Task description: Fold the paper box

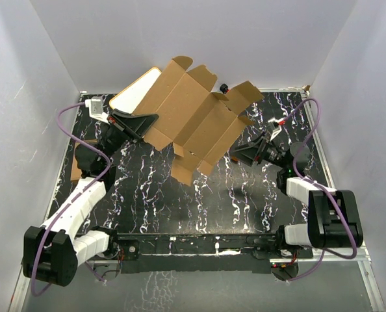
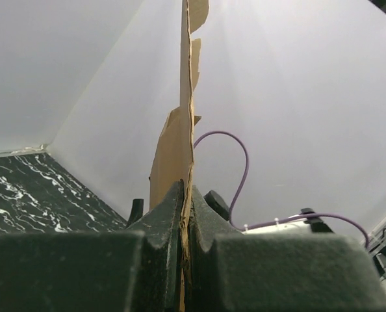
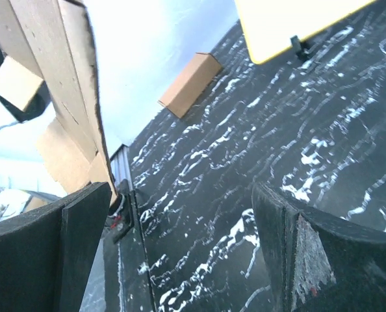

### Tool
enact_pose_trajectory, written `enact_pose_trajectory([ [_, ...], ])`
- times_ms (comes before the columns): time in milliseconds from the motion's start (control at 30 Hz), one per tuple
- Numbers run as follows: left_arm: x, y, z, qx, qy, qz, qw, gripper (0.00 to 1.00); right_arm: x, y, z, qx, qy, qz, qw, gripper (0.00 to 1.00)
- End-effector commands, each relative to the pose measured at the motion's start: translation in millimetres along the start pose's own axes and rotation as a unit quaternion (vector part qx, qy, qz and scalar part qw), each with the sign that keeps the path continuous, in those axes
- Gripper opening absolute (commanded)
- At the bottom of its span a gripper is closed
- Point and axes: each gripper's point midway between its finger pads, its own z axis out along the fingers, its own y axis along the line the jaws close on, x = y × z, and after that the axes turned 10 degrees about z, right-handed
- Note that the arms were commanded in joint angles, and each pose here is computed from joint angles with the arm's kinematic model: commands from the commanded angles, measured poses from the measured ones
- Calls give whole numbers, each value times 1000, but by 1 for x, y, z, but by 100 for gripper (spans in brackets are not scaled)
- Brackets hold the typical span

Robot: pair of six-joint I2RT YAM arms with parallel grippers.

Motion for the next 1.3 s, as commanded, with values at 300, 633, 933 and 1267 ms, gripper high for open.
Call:
enact_pose_trajectory([
  [300,-27,-23,-6,24,-64,-2,998,0,-35,98,26,-142,-68,-74,985,74],
  [633,-25,-21,-6,28,-65,-16,997,0,-47,71,39,-90,-68,-44,993,47],
  [933,-15,-11,-10,16,-62,-30,998,0,-49,65,43,-88,-63,-47,993,22],
  [1267,27,43,-30,-94,-9,1,996,0,-45,29,41,-8,-19,-57,998,8],
])
